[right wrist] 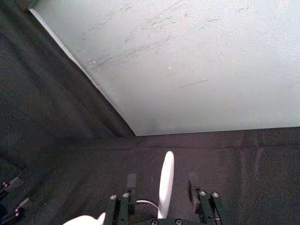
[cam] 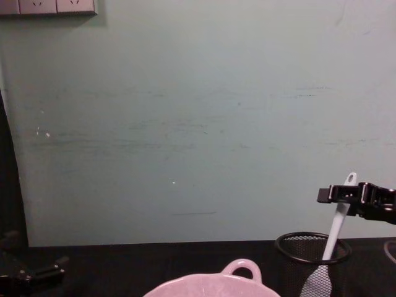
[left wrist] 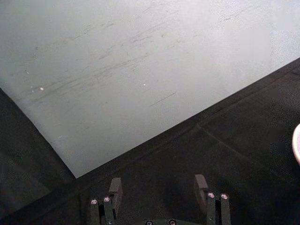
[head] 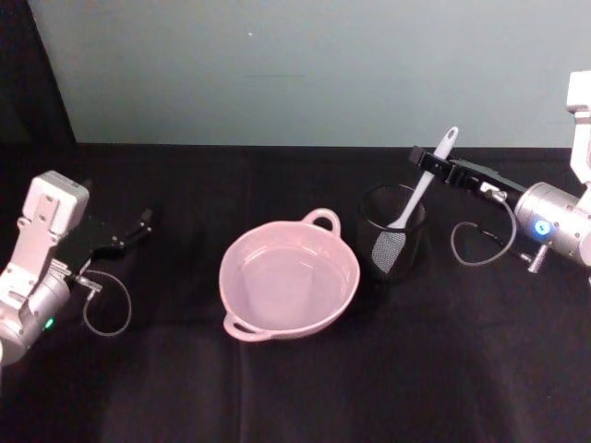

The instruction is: Use the one hand to pick up the spoon and stir the clear water in the bowl.

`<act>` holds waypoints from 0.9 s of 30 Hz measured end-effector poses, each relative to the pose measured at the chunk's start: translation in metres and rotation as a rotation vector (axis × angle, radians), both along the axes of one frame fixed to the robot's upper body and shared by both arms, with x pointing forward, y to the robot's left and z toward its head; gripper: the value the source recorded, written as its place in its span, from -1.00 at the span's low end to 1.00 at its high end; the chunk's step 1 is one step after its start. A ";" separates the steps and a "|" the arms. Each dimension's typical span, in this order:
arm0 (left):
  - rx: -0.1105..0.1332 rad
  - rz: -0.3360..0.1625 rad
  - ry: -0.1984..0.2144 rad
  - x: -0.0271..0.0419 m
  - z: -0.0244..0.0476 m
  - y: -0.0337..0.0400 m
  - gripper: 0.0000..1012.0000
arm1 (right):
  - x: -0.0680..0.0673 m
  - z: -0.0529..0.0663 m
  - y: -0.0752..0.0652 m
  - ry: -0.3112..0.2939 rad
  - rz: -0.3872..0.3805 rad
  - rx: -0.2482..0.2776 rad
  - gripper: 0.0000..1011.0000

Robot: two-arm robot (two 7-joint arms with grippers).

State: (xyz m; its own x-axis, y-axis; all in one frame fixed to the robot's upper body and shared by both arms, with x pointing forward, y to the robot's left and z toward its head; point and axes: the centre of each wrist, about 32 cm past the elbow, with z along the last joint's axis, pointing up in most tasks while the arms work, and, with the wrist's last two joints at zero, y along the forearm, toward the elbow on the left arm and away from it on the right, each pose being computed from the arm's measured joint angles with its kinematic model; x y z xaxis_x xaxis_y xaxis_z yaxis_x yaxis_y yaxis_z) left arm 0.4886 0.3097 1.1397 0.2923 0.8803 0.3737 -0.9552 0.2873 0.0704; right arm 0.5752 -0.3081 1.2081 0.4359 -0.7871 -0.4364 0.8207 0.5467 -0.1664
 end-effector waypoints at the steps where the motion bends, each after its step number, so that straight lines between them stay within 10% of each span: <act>1: 0.000 0.000 0.000 0.0000 0.0000 0.0000 1.00 | 0.000 0.000 0.000 0.000 0.000 0.000 0.30; 17: 0.000 0.000 0.000 0.0000 0.0000 0.0000 1.00 | 0.000 0.000 0.000 0.000 0.001 0.000 -0.70; 27: 0.000 0.000 0.000 0.0000 0.0000 0.0000 1.00 | 0.000 0.000 0.000 -0.001 0.002 0.001 -0.78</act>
State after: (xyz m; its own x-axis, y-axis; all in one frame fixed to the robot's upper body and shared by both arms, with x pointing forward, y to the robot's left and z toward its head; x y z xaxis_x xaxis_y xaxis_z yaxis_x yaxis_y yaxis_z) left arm 0.4886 0.3097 1.1398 0.2923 0.8803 0.3737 -0.9552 0.2874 0.0702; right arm 0.5749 -0.3084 1.2081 0.4373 -0.7862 -0.4367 0.8199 0.5480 -0.1655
